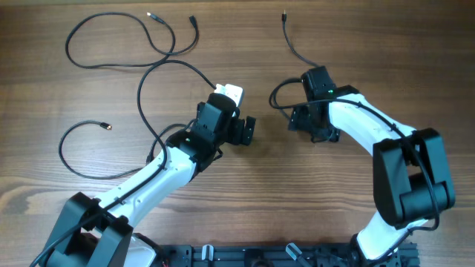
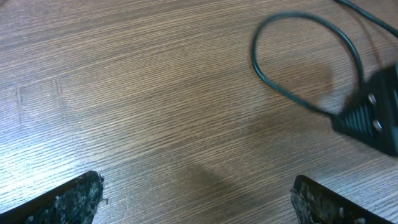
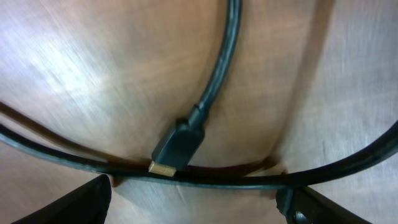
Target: Untangle cables
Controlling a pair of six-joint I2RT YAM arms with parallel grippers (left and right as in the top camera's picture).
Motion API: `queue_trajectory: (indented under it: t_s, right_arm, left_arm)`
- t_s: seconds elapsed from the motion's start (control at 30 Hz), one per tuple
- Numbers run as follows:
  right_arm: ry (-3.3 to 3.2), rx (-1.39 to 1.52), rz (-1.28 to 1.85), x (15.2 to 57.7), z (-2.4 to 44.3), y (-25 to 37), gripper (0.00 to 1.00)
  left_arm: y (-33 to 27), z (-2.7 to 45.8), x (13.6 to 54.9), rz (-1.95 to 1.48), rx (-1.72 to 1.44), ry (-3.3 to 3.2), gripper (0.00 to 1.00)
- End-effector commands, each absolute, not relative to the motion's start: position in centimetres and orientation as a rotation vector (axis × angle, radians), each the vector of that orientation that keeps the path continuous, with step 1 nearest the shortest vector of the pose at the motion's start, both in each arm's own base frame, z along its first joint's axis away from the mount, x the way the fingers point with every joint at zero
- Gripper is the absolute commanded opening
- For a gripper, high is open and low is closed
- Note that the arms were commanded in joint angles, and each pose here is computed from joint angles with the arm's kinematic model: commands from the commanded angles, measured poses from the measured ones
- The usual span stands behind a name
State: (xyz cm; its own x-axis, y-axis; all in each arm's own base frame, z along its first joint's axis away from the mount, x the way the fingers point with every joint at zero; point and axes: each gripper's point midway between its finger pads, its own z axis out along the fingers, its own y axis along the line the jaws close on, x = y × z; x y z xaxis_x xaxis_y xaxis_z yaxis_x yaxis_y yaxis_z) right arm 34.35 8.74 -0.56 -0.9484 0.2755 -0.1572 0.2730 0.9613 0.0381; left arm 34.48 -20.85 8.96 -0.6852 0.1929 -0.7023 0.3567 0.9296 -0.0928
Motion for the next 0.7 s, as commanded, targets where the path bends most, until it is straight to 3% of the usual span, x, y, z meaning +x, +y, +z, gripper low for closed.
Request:
queue_trajectory:
  t_s: [0.0,0.37,0.53,0.67]
  right_arm:
    - [3.002,0.417,0.061,34.1,-5.4,9.5,0.87]
    - [2.836,0.452,0.17,40.4,-13.2,10.8,0.85]
    - [2.769,0.495,0.186,44.1,-9.5,9.3,0.91]
    - [2.712,0.377,0.177,46.2,-1.8,8.4,0.94]
  left_arm:
    - [-20.4,8.7,34.7,-0.271,0.357,2.35,1.0]
    - [-20.4,8.7,34.7,-0.271,0.357,2.35,1.0]
    - [-20.4,8.7,34.7,-0.271,0.356,2.349,1.0]
    - [-20.2,10.1,35.1,-0.269,0.314,2.308,1.0]
